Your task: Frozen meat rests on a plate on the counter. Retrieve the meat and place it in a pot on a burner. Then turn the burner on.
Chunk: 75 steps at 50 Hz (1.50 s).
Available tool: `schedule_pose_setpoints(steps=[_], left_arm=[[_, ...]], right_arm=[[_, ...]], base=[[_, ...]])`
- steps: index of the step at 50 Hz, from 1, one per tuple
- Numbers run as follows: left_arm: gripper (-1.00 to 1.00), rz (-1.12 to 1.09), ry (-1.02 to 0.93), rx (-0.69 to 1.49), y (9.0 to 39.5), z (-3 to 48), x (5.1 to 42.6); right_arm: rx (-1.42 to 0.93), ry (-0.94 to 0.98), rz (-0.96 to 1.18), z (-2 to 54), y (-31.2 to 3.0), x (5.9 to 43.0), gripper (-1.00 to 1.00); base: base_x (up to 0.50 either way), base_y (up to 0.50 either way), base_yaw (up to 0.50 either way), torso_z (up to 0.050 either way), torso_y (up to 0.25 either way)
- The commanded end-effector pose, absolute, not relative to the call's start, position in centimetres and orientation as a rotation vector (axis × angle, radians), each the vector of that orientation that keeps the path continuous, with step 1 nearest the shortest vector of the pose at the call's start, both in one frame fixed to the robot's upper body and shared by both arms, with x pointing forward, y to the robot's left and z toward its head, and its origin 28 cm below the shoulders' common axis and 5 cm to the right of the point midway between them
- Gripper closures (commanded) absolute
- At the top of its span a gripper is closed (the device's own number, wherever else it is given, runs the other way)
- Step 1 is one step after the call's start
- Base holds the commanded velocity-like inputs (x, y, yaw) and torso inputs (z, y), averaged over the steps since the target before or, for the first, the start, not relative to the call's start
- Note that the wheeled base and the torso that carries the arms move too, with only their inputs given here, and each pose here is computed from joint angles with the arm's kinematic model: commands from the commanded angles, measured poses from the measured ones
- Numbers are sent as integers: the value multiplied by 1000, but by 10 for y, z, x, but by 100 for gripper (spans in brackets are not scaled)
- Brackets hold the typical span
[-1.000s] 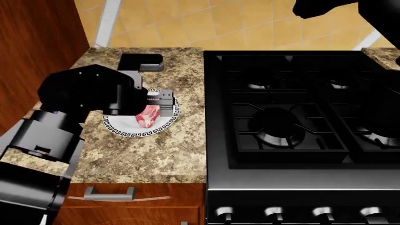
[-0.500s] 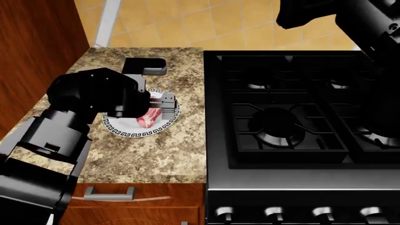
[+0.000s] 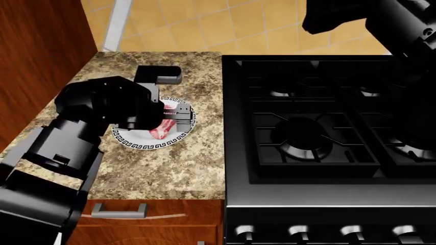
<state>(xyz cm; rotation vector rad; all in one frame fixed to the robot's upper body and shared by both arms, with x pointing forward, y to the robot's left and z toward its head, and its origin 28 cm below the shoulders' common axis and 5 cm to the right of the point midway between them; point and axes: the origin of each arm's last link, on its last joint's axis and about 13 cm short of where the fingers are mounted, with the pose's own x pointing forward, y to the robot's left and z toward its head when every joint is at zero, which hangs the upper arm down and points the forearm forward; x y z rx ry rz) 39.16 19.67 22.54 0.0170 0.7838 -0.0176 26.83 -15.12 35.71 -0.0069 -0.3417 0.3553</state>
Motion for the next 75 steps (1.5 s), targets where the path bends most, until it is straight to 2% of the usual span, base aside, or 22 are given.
schedule_pose_setpoints(steps=[1, 20, 27, 28, 49, 70, 75], left_arm=[[-100, -14, 788, 17, 197, 224, 391], [-100, -11, 800, 17, 194, 221, 390], [-100, -15, 807, 13, 195, 220, 390], [100, -4, 798, 18, 195, 220, 390], [100, 60, 685, -20, 204, 245, 390], [100, -41, 466, -36, 205, 305, 359], [100, -92, 414, -43, 203, 322, 348]], right_arm=[[-6, -342, 355, 363, -158, 264, -100], [-5, -338, 357, 361, -153, 268, -100], [-7, -338, 357, 365, -163, 258, -100], [-8, -338, 357, 365, -164, 257, -100], [-18, -359, 356, 365, -150, 265, -100], [-23, -491, 337, 389, -156, 222, -100], [-24, -496, 334, 392, -155, 217, -100]], base=[[0, 0, 0, 0, 0], [0, 0, 0, 0, 0], [0, 0, 0, 0, 0], [0, 0, 0, 0, 0], [0, 0, 0, 0, 0], [0, 0, 0, 0, 0], [0, -471, 0, 0, 0]])
